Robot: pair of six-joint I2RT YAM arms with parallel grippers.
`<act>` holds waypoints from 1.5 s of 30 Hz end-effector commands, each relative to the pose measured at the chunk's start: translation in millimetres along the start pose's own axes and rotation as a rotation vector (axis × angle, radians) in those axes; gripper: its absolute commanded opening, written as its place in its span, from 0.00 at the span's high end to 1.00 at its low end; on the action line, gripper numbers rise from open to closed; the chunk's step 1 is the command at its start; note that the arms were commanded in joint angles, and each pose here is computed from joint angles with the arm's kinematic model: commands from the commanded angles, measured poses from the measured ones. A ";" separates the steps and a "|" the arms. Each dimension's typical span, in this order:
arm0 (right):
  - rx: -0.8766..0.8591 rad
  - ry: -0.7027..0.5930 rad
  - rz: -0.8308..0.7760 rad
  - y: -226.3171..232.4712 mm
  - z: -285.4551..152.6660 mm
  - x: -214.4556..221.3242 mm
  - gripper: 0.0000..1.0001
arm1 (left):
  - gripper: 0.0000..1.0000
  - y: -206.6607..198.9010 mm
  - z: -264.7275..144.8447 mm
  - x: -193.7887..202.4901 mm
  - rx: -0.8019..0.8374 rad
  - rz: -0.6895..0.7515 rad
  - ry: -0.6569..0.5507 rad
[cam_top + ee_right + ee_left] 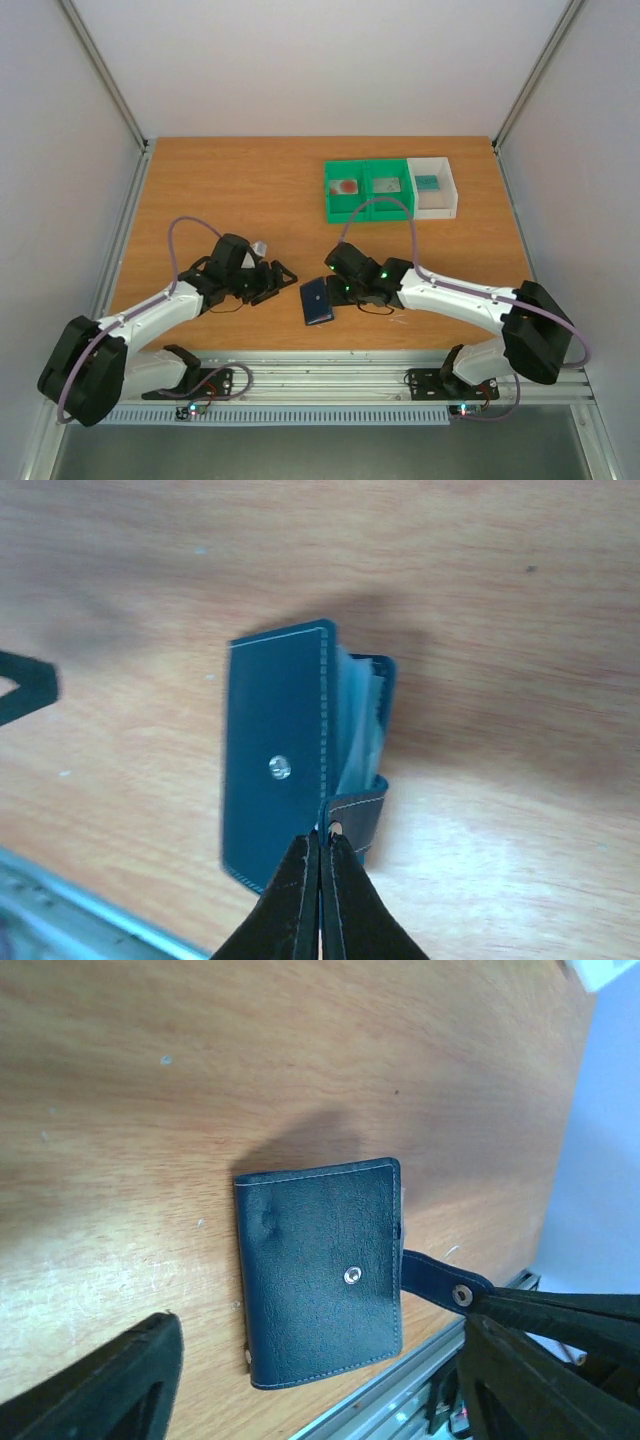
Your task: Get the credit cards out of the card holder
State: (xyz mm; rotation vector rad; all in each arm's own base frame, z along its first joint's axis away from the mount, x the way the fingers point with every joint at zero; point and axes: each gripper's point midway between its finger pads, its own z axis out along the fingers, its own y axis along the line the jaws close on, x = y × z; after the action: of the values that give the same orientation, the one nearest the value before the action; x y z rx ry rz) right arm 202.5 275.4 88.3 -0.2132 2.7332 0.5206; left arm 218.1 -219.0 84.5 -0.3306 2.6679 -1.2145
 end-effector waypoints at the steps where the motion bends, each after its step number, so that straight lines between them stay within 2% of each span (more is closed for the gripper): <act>1: -0.216 -0.061 0.031 39.2 -21.1 -14.3 0.99 | 0.22 -11.7 -12.9 -2.9 -0.001 0.076 -0.024; 4: -0.305 -0.081 0.036 55.3 -29.6 -19.6 0.99 | 0.18 -10.2 -17.1 -4.2 -0.006 0.100 -0.051; 9: -0.405 -0.098 0.051 73.0 -33.6 -24.7 0.99 | 0.20 -2.9 -17.4 -3.3 -0.034 0.099 -0.053; 18: -0.288 -0.054 0.080 50.5 -17.8 -14.2 0.99 | 0.27 18.0 -3.4 4.1 -0.094 0.065 0.007; 27: -0.486 -0.061 0.054 86.2 -39.3 -20.0 0.99 | 0.31 16.3 -3.6 3.4 -0.084 0.077 0.001; 41: -0.520 -0.046 0.077 88.9 -32.7 -16.0 0.99 | 0.35 20.5 -2.9 5.0 -0.093 0.097 0.007; 45: -0.457 -0.042 0.086 77.3 -27.7 -13.3 0.99 | 0.38 23.3 -1.4 4.4 -0.100 0.093 0.003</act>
State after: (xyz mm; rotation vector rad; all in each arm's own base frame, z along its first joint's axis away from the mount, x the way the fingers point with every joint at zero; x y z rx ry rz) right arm 187.5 342.6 144.6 -0.2187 2.5468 1.1950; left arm 208.5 -205.0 71.2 -0.2374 2.7322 -1.0723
